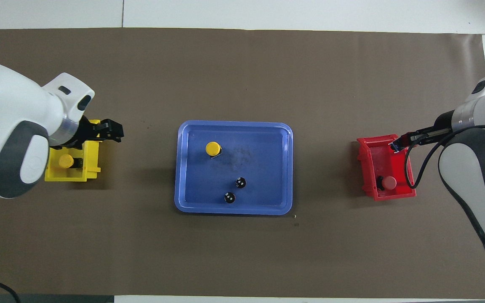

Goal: Sort red and yellow buttons by color
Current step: 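Grasp the second yellow button with the left gripper while the right gripper releases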

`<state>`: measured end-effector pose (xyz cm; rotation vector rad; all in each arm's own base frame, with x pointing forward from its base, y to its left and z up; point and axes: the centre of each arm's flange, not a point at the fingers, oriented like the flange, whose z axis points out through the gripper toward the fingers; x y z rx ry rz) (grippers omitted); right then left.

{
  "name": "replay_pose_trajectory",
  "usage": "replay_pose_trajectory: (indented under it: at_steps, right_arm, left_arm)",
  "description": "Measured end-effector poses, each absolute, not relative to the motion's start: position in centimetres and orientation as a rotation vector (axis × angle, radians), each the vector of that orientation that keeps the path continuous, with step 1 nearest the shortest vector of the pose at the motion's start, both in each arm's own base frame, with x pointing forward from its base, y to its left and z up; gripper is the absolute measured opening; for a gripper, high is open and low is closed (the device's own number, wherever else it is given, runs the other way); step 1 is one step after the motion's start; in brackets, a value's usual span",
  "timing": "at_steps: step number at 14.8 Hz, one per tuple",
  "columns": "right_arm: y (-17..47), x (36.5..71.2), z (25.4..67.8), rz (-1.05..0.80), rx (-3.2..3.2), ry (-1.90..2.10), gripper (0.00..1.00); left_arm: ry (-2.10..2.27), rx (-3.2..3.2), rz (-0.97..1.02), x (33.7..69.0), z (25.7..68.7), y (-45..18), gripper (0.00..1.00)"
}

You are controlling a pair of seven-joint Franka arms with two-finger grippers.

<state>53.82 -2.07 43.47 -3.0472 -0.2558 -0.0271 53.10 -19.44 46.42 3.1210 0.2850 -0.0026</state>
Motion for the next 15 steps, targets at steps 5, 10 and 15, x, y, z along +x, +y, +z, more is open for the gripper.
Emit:
replay_pose_trajectory:
  at_steps: [5, 10, 15]
  right_arm:
    - [-1.7, 51.8, 40.1, -0.087, -3.040, -0.218, 0.42]
    - [-2.1, 50.4, 36.9, -0.113, -3.049, -0.193, 0.42]
    - [-1.8, 50.0, 35.8, -0.131, -3.046, -0.186, 0.42]
  left_arm:
    - [0.892, 2.905, 0.034, 50.4, 41.8, -32.3, 0.99]
    - [1.136, 2.849, 0.089, 50.2, 37.6, -35.3, 0.96]
    - [1.114, 2.866, 0.041, 49.3, 35.4, -38.2, 0.95]
